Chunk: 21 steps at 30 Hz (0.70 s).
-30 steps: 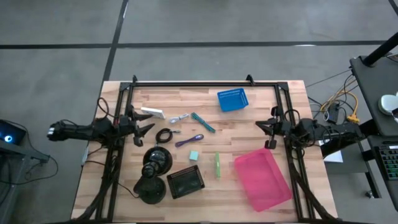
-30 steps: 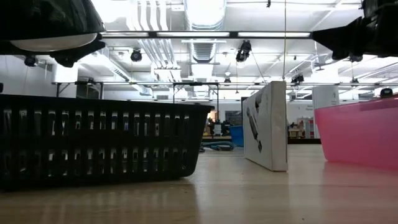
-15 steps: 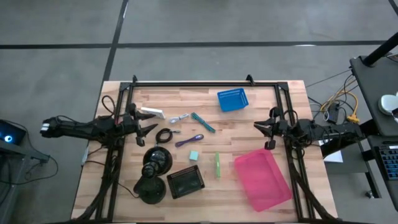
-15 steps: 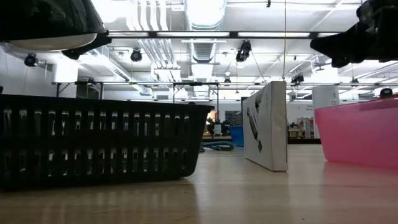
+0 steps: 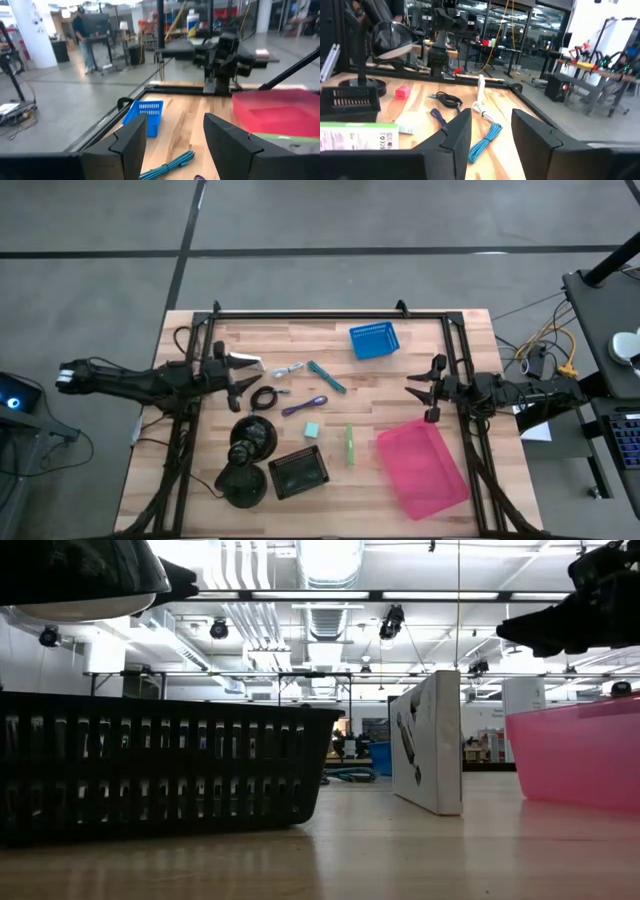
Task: Pick and place items into bin
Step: Put the top white card reader box into the blue bin
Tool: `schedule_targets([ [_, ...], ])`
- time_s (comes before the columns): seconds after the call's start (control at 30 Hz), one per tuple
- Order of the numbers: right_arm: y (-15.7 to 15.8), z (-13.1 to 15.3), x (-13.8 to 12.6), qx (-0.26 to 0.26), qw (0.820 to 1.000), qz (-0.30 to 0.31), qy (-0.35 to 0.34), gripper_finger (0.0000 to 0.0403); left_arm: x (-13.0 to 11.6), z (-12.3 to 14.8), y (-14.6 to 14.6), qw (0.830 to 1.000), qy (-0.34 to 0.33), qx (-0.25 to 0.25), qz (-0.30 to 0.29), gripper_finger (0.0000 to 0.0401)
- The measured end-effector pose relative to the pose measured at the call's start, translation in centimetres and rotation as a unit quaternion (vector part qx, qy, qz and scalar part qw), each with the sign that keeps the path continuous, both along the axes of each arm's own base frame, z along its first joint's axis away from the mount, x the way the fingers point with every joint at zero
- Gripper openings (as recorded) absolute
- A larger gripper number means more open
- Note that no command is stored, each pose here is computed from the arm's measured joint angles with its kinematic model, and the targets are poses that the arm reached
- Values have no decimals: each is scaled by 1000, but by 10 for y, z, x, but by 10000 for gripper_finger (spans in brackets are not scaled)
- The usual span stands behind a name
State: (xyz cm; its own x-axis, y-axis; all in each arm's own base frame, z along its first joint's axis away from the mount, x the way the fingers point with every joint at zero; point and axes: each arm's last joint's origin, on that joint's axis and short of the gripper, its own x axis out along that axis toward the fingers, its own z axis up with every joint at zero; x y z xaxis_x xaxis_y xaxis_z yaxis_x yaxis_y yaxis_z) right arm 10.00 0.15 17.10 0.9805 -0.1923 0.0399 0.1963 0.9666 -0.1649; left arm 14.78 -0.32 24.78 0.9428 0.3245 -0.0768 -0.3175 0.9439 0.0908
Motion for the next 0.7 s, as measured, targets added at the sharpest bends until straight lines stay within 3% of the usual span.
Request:
schedule_targets([
  [0.17, 0, 3, 0, -41, 999, -2, -9, 121, 25, 6, 1, 996, 83, 1, 18, 180],
  [0.27, 0, 3, 0, -41, 999, -2, -8, 115, 37, 5, 5, 984, 174, 7, 32, 180],
  [0.4, 0, 4, 0, -41, 999, -2, -10, 110, 49, 20, 10, 969, 242, 9, 45, 180],
  [0.7, 0, 5, 0, -60, 998, -3, -12, 105, 53, 67, 27, 959, 271, 36, 72, 180],
])
